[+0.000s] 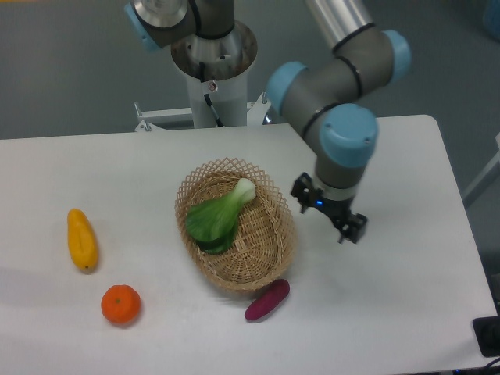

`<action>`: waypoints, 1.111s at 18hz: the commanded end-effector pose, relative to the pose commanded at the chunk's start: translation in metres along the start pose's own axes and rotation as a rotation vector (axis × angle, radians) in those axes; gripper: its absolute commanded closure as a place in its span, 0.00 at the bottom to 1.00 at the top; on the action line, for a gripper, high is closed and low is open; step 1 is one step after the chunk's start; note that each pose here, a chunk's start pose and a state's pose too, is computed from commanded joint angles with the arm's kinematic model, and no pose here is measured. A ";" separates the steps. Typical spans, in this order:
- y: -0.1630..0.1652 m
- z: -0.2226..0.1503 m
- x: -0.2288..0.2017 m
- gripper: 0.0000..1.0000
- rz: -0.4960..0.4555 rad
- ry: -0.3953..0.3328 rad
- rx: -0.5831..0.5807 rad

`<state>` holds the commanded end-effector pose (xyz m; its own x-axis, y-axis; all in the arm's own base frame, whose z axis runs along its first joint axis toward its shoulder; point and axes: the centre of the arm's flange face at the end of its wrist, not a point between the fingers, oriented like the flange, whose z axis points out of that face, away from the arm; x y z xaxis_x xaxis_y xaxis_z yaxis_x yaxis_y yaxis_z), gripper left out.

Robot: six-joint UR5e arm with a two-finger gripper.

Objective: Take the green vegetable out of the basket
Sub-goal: 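Move the open gripper over the basket toward the green bok choy, then lower the gripper onto the bok choy stem and close on it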

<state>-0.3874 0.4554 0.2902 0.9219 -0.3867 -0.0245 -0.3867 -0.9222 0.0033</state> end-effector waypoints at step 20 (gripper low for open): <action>-0.040 0.060 0.116 0.00 0.030 0.150 -0.054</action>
<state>-0.2663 0.4481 0.2269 0.9049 -0.4065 0.1260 -0.4156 -0.9078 0.0561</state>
